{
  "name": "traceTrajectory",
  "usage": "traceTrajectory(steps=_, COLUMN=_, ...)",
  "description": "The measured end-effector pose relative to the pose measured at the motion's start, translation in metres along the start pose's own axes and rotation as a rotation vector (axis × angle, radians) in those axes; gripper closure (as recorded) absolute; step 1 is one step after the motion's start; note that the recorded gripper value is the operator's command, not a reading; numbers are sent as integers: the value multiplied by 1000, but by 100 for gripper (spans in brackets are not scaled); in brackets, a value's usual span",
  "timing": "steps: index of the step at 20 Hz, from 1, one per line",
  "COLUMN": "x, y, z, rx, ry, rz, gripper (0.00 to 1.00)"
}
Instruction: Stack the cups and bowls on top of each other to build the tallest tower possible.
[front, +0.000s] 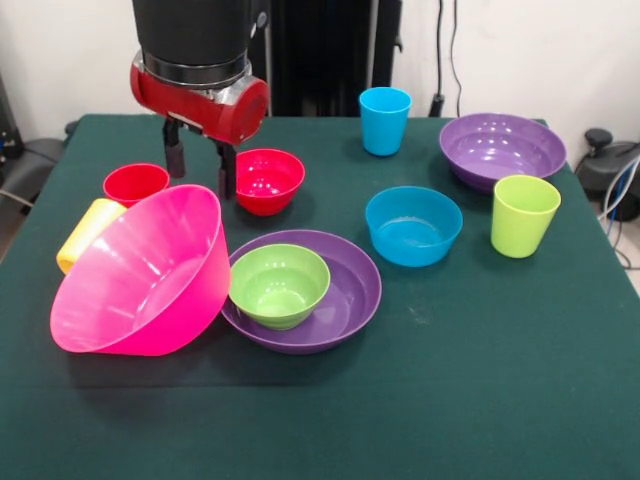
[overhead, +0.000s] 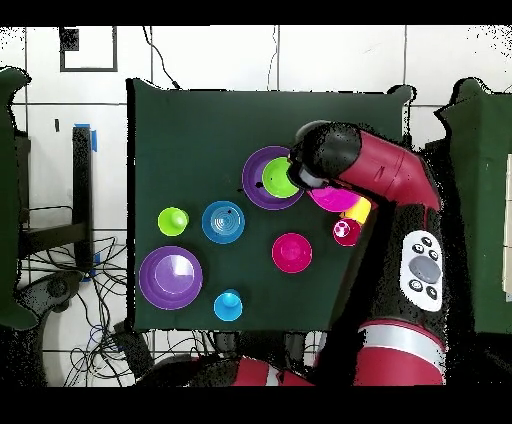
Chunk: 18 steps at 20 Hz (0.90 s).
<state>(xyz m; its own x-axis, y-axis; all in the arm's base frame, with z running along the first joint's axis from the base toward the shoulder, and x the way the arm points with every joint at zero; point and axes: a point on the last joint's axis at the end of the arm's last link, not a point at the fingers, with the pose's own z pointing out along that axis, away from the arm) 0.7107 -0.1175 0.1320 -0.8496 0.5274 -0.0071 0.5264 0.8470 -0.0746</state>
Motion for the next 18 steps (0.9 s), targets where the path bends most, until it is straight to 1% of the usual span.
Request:
traceTrajectory(steps=3, x=-4, y=3, z=-1, rx=-3, ry=-7, rz=5, gripper=0)
traceTrajectory(steps=8, x=-5, y=-1, z=5, rx=-1, ry=-5, rz=17, gripper=0)
traceTrajectory(steps=11, x=-6, y=-5, z=18, rx=6, ry=-11, rz=21, gripper=0)
traceTrajectory(steps=12, x=-6, y=-7, z=29, rx=10, ry=-17, rz=22, gripper=0)
traceTrajectory(steps=13, x=-6, y=-8, z=33, rx=11, ry=-19, rz=23, gripper=0)
traceTrajectory(steps=18, x=-6, y=-16, z=67, rx=18, ry=-42, rz=28, gripper=0)
